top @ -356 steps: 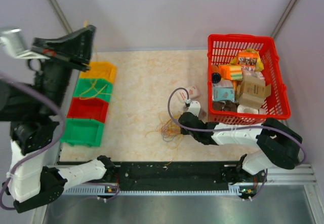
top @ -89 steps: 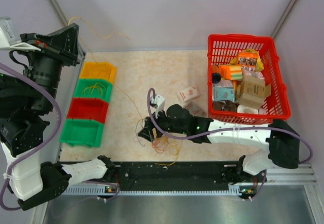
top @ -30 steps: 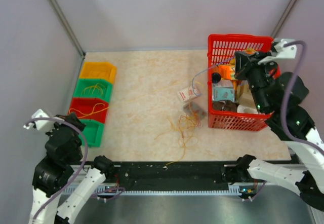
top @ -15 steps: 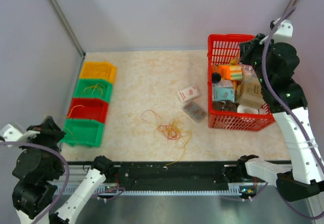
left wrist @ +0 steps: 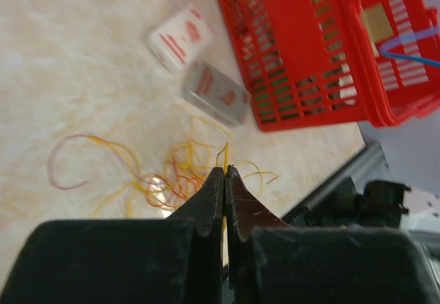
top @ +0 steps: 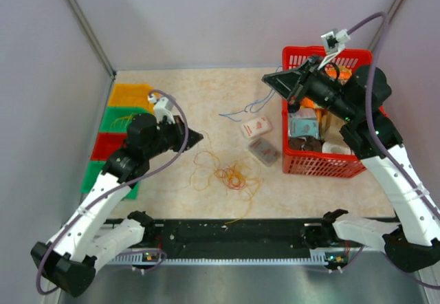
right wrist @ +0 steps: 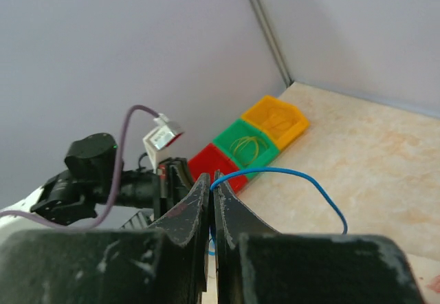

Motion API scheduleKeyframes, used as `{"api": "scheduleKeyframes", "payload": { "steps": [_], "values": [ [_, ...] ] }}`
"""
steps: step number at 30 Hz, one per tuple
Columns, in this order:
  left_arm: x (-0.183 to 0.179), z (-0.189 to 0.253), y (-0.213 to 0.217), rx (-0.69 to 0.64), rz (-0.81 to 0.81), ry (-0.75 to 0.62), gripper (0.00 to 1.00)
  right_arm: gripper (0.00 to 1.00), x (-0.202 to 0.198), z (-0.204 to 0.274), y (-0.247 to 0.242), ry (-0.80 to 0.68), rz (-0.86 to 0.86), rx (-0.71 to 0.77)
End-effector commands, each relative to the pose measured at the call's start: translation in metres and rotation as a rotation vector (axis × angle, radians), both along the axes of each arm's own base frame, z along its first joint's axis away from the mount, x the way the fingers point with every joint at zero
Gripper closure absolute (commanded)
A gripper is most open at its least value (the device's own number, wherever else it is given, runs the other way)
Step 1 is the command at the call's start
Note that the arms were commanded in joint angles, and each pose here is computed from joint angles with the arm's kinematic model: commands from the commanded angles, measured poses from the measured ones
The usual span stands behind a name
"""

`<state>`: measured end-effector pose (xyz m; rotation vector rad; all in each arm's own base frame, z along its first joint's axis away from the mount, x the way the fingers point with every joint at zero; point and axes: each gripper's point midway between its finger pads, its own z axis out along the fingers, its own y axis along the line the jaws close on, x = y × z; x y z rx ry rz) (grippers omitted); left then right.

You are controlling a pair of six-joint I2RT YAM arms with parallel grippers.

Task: Untangle the cables

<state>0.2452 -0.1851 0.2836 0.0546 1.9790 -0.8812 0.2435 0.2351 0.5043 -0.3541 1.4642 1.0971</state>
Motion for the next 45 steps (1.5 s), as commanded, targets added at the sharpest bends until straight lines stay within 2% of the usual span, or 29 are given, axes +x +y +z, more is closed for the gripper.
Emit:
{"api": "scheduleKeyframes", "payload": {
  "steps": [1,6,9,11,12,13,14,15,17,18,21,23,26,28,33,38,40,41,42,44,45],
  "values": [
    [-0.032,0.027,-0.060,-0.196,-0.366,-0.056,1.00,1.00,-0.002,-0.009,0.019,0.060,0.102,0.075],
    [-0.044,0.012,-0.084,-0.127,-0.458,-0.023,1.00,1.00,0.007,-0.022,0.023,0.079,0.089,0.062],
    [-0.048,0.017,-0.082,-0.109,-0.471,-0.048,0.87,1.00,0.009,-0.027,0.023,0.081,0.083,0.051],
    [-0.050,0.020,-0.082,-0.096,-0.487,-0.059,0.71,1.00,0.009,-0.029,0.023,0.085,0.085,0.048],
    [-0.051,0.021,-0.081,-0.081,-0.489,-0.058,0.58,1.00,0.011,-0.030,0.024,0.087,0.089,0.048],
    [-0.051,0.028,-0.078,-0.056,-0.490,-0.086,0.28,1.00,0.011,-0.031,0.025,0.095,0.092,0.048],
    [-0.050,0.028,-0.074,-0.027,-0.477,-0.094,0.10,1.00,0.010,-0.033,0.028,0.101,0.102,0.050],
    [-0.048,0.034,-0.068,-0.007,-0.447,-0.122,0.01,1.00,0.011,-0.033,0.030,0.108,0.104,0.052],
    [-0.045,0.048,-0.057,0.012,-0.391,-0.200,0.01,1.00,0.011,-0.037,0.035,0.126,0.110,0.054],
    [-0.044,0.055,-0.054,0.011,-0.374,-0.236,0.03,1.00,0.010,-0.039,0.039,0.135,0.115,0.056],
    [-0.048,0.081,-0.058,-0.023,-0.407,-0.312,0.19,1.00,0.008,-0.047,0.051,0.190,0.125,0.073],
    [-0.050,0.096,-0.066,-0.035,-0.432,-0.348,0.17,1.00,0.009,-0.053,0.058,0.249,0.120,0.100],
    [-0.051,0.111,-0.073,-0.019,-0.429,-0.419,0.05,1.00,0.002,-0.057,0.072,0.298,0.148,0.130],
    [-0.054,0.115,-0.077,-0.020,-0.443,-0.454,0.01,1.00,0.001,-0.062,0.078,0.327,0.144,0.129],
    [-0.048,0.116,-0.087,0.021,-0.441,-0.495,0.02,1.00,-0.005,-0.066,0.088,0.388,0.180,0.172],
    [-0.034,0.121,-0.091,0.054,-0.410,-0.516,0.16,1.00,-0.016,-0.068,0.097,0.403,0.220,0.172],
    [-0.031,0.120,-0.092,0.062,-0.405,-0.520,0.25,1.00,-0.020,-0.063,0.100,0.389,0.242,0.185],
    [-0.031,0.118,-0.093,0.063,-0.412,-0.519,0.36,1.00,-0.021,-0.063,0.102,0.390,0.250,0.187],
    [-0.032,0.117,-0.094,0.063,-0.419,-0.515,0.55,1.00,-0.022,-0.065,0.103,0.394,0.256,0.186],
    [-0.027,0.109,-0.090,0.092,-0.390,-0.484,1.00,1.00,-0.023,-0.064,0.103,0.381,0.256,0.185],
    [-0.022,0.105,-0.082,0.114,-0.341,-0.468,1.00,0.99,-0.021,-0.066,0.102,0.373,0.243,0.171]
  ]
}}
